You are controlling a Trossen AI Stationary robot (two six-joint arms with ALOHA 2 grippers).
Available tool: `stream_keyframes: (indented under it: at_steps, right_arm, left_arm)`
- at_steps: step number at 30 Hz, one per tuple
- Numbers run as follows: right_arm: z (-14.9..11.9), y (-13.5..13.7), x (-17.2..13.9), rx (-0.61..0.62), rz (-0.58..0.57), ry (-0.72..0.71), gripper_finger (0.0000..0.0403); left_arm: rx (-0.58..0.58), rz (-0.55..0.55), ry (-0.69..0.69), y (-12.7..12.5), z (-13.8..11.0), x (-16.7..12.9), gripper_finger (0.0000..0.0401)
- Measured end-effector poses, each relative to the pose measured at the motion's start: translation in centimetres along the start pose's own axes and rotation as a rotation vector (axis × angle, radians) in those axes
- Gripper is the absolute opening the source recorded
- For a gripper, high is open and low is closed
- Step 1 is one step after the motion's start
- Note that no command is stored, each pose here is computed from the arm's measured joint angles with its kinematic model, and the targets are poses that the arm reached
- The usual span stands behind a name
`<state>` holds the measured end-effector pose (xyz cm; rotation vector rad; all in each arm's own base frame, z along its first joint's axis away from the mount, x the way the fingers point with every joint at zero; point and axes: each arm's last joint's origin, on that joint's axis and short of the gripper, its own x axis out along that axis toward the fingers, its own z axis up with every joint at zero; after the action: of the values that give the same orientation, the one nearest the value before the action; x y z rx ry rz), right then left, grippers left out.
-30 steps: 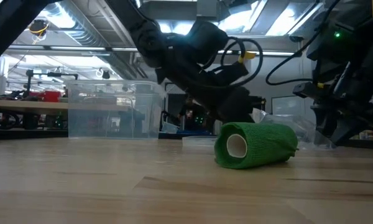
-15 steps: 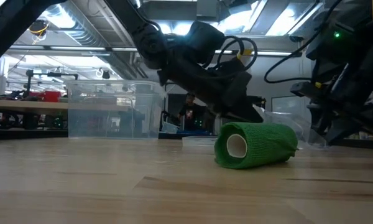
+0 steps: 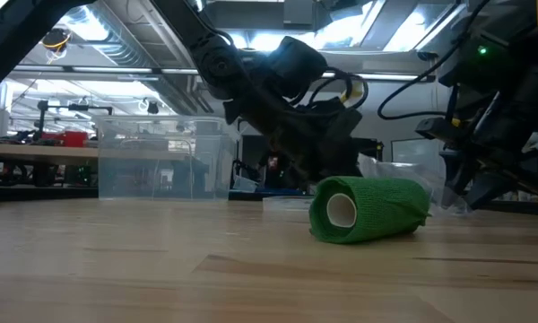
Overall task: Roll bandage
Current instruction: Open the transparent zip bag
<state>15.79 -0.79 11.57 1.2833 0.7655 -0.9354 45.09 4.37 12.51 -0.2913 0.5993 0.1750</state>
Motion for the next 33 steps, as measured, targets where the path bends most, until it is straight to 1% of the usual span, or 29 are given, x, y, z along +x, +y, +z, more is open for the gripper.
stream_keyframes:
  at_steps: [3, 6, 11, 14, 17, 21, 26, 30, 33]
  right_arm:
    - [0.0, 0.1, 0.4, -0.002, -0.009, -0.003, 0.0106]
    - [-0.1, 0.5, 0.7, -0.006, 0.013, -0.004, 0.0106]
    - [-0.1, 1.2, 1.0, -0.064, 0.09, -0.004, 0.0106]
    - [-0.1, 1.1, 1.3, -0.069, 0.081, 0.006, 0.0106]
    - [-0.2, 1.2, 1.5, -0.072, 0.073, 0.013, 0.0106]
    - [-0.2, 1.2, 1.6, -0.072, 0.073, 0.016, 0.0106]
    - [-0.2, 1.2, 1.6, -0.074, 0.073, 0.014, 0.0106]
    - [-0.2, 1.3, 1.6, -0.073, 0.077, 0.014, 0.0106]
    - [-0.2, 1.3, 1.6, -0.073, 0.084, 0.013, 0.0106]
  left_arm:
    - [0.007, 0.002, 0.007, 0.0, -0.1, 0.0, 0.0088]
    - [0.008, 0.002, 0.004, 0.0, 0.0, 0.0, 0.0094]
    - [0.01, 0.006, 0.004, 0.2, -0.1, 0.1, 0.0131]
    - [0.008, 0.009, 0.003, 0.2, -0.1, 0.1, 0.0155]
    - [0.011, -0.008, 0.01, -0.2, -0.2, 0.1, 0.017]
    - [0.025, -0.079, 0.035, -1.5, -0.6, 0.1, 0.017]
    - [0.061, -0.105, 0.038, -2.5, -0.9, 0.0, 0.0164]
    - [0.062, -0.091, 0.013, -1.9, -0.5, 0.1, 0.0165]
    - [0.004, -0.082, -0.023, -1.2, 0.0, 0.1, 0.0166]
